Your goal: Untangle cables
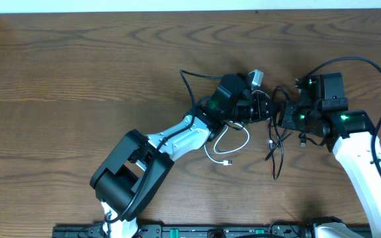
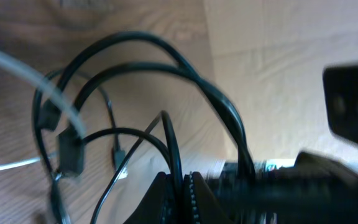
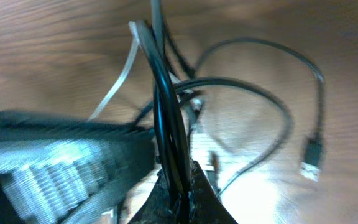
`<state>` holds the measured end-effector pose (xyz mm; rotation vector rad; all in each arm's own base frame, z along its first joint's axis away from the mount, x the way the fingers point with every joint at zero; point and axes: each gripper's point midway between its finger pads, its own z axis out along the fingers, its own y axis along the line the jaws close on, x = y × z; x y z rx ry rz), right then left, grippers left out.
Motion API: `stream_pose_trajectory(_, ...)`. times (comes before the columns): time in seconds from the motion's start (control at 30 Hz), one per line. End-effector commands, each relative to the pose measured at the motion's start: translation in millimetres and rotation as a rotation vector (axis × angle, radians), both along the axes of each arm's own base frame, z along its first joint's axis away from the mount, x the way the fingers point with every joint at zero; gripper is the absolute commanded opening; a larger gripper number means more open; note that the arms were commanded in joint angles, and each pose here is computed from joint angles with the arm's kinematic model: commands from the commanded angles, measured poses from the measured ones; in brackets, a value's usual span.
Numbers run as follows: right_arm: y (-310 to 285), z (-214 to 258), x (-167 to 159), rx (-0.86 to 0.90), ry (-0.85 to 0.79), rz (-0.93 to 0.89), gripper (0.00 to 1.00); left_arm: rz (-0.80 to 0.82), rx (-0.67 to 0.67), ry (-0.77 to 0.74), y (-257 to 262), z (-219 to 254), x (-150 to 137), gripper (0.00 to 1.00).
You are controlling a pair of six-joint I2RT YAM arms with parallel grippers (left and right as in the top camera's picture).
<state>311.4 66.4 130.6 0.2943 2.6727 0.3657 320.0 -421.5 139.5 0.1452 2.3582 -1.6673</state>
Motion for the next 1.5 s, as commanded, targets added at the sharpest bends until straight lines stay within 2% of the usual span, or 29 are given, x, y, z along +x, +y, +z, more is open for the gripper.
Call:
stream_pose_trajectory(0.0,-35,0,0,-0.136,0.009,-0.186,0.01,-0.037,0.029,-0.090,23,1,14,0.07)
stream_pose_trajectory(0.17,-67,-4,-6,-0.187,0.040,-0.326,0.01,0.081,0.148,-0.121,105,10,55,0.07)
stream_pose_trajectory(0.3,-83,-4,-7,-0.184,0.045,-0.376,0.01,0.158,0.241,-0.153,159,23,66,0.07)
stream_pose_trajectory(0.4,-93,-5,-8,-0.164,0.053,-0.412,0.01,0.233,0.363,-0.204,208,37,65,0.07)
stream_pose_trajectory(0.57,-72,0,4,-0.052,0.012,-0.260,0.01,0.387,0.566,-0.278,282,61,57,0.07)
stream_pose_trajectory(0.73,-69,3,9,-0.077,-0.019,-0.172,0.01,0.596,0.768,-0.288,355,73,56,0.08)
stream_pose_trajectory(0.87,-68,6,14,-0.100,-0.053,-0.106,0.06,0.643,0.854,-0.276,378,70,53,0.07)
stream_pose_trajectory(0.9,-67,6,15,-0.099,-0.059,-0.099,0.12,0.642,0.857,-0.276,379,70,53,0.07)
stream_pose_trajectory(0.93,-66,8,17,-0.093,-0.073,-0.082,0.23,0.643,0.857,-0.276,379,70,53,0.07)
stream_pose_trajectory(0.97,-61,10,20,-0.080,-0.090,-0.055,0.42,0.644,0.856,-0.279,379,70,53,0.07)
stream_pose_trajectory(1.03,-54,14,24,-0.049,-0.117,-0.017,0.62,0.646,0.854,-0.284,379,71,54,0.07)
stream_pose_trajectory(1.07,-53,15,25,-0.043,-0.122,-0.014,0.69,0.646,0.854,-0.288,379,72,55,0.07)
stream_pose_trajectory(1.13,-48,16,26,-0.021,-0.130,-0.002,0.77,0.644,0.853,-0.303,378,74,56,0.07)
stream_pose_trajectory(1.27,-33,21,26,0.058,-0.143,0.044,0.78,0.641,0.790,-0.376,369,91,64,0.07)
stream_pose_trajectory(1.43,4,35,25,0.219,-0.178,0.162,0.78,0.586,0.515,-0.653,329,170,69,0.07)
stream_pose_trajectory(1.47,14,38,24,0.239,-0.185,0.194,0.78,0.578,0.408,-0.737,318,201,65,0.07)
